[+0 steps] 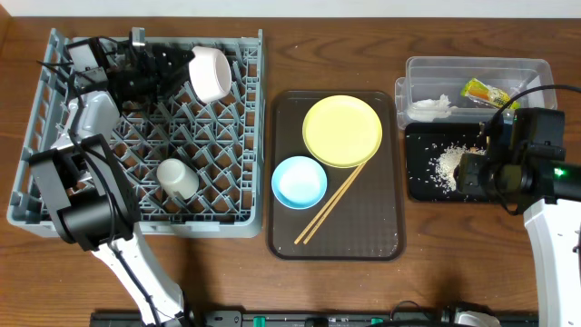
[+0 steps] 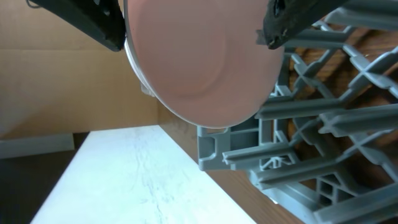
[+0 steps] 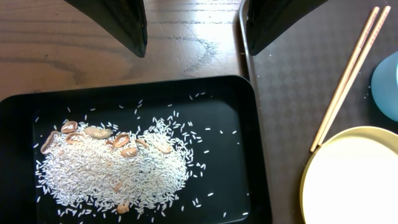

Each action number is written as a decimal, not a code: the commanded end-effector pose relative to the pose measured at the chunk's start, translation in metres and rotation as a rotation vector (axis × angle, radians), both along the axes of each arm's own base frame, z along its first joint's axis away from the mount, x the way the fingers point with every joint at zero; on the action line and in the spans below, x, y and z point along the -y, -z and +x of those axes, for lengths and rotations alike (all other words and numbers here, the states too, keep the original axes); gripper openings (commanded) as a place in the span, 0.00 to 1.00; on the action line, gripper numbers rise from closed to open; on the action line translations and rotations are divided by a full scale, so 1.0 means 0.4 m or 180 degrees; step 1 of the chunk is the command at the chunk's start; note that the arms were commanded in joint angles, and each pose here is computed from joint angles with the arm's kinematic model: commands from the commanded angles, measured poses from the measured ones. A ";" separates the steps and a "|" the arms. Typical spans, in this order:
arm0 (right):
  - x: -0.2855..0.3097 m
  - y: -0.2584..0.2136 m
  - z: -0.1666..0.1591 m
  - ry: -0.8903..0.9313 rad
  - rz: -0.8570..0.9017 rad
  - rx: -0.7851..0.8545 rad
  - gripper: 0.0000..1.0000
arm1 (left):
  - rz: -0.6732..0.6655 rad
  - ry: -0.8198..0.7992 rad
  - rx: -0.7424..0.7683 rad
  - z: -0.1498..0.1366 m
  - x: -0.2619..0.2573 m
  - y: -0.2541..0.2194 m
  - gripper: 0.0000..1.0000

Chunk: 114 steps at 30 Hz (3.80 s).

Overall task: Sort waste into correct bins and load items into the dishwasher rack
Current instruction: 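Set the pink bowl upright in the rack's back row and release, then move the left gripper to the light-blue bowl and grasp its rim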

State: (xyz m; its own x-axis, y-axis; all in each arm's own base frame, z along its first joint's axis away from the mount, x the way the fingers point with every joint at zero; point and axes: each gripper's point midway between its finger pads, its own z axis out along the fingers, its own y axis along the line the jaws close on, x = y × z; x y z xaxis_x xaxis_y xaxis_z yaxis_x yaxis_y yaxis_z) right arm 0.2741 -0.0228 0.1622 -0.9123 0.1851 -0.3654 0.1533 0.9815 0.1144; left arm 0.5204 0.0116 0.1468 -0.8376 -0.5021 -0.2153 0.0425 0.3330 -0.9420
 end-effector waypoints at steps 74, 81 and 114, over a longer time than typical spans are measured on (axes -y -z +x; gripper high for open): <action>0.000 -0.013 -0.001 0.0033 0.0025 0.0035 0.49 | -0.0487 -0.0580 -0.1322 -0.045 -0.015 -0.001 0.62; 0.000 -0.013 -0.001 0.0032 0.0024 0.0032 0.50 | -0.0243 -0.0647 -0.1104 -0.041 -0.051 0.006 0.75; 0.000 -0.013 0.000 0.0032 0.0023 0.0039 0.66 | 0.2654 -0.0672 -0.0901 -0.385 0.015 -0.206 0.89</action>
